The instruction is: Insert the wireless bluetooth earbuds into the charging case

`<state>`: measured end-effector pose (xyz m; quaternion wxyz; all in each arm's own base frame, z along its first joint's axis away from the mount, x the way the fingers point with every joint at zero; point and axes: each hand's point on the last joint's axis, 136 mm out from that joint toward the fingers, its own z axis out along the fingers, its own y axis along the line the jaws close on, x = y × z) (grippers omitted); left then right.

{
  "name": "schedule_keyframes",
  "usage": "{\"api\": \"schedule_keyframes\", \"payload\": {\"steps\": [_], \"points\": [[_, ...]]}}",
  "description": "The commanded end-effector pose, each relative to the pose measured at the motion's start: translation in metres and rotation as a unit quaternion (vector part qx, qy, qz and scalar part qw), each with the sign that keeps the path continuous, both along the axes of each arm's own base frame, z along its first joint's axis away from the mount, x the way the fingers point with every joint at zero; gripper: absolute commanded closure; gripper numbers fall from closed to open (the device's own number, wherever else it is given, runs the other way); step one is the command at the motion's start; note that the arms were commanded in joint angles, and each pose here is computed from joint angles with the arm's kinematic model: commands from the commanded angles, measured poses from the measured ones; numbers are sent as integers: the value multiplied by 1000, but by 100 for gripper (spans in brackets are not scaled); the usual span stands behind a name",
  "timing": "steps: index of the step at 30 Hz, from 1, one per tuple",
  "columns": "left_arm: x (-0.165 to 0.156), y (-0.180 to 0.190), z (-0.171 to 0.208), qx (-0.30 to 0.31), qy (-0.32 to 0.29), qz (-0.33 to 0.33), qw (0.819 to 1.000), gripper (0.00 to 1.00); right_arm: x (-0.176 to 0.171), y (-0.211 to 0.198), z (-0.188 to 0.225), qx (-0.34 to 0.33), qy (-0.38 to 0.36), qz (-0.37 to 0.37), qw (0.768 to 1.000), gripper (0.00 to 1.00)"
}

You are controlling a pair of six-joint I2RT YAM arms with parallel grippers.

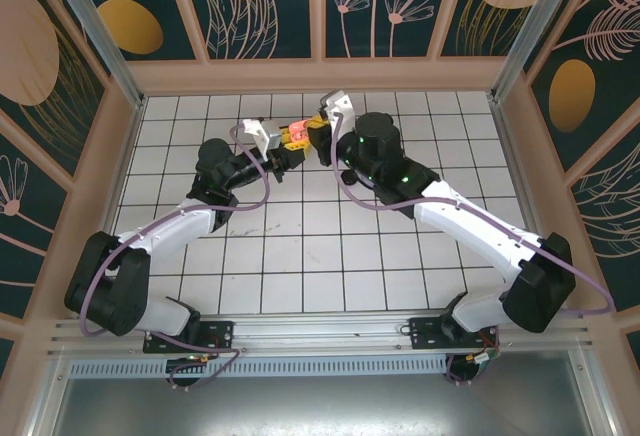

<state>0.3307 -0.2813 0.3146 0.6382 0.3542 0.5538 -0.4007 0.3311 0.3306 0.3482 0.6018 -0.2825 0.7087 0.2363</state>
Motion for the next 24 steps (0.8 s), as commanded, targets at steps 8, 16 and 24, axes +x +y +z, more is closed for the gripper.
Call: {"api": "schedule_keyframes", "payload": {"steps": [8, 16, 24], "points": [[-13, -2, 43, -27, -65, -13, 997, 100, -15, 21, -23, -65, -5, 20, 998, 86], [-11, -3, 43, -23, -66, -12, 997, 100, -25, 24, -21, -67, -11, 38, 997, 86], [-15, -5, 40, -15, -71, -23, 997, 100, -33, 21, -15, -45, -1, 66, 997, 85]]}}
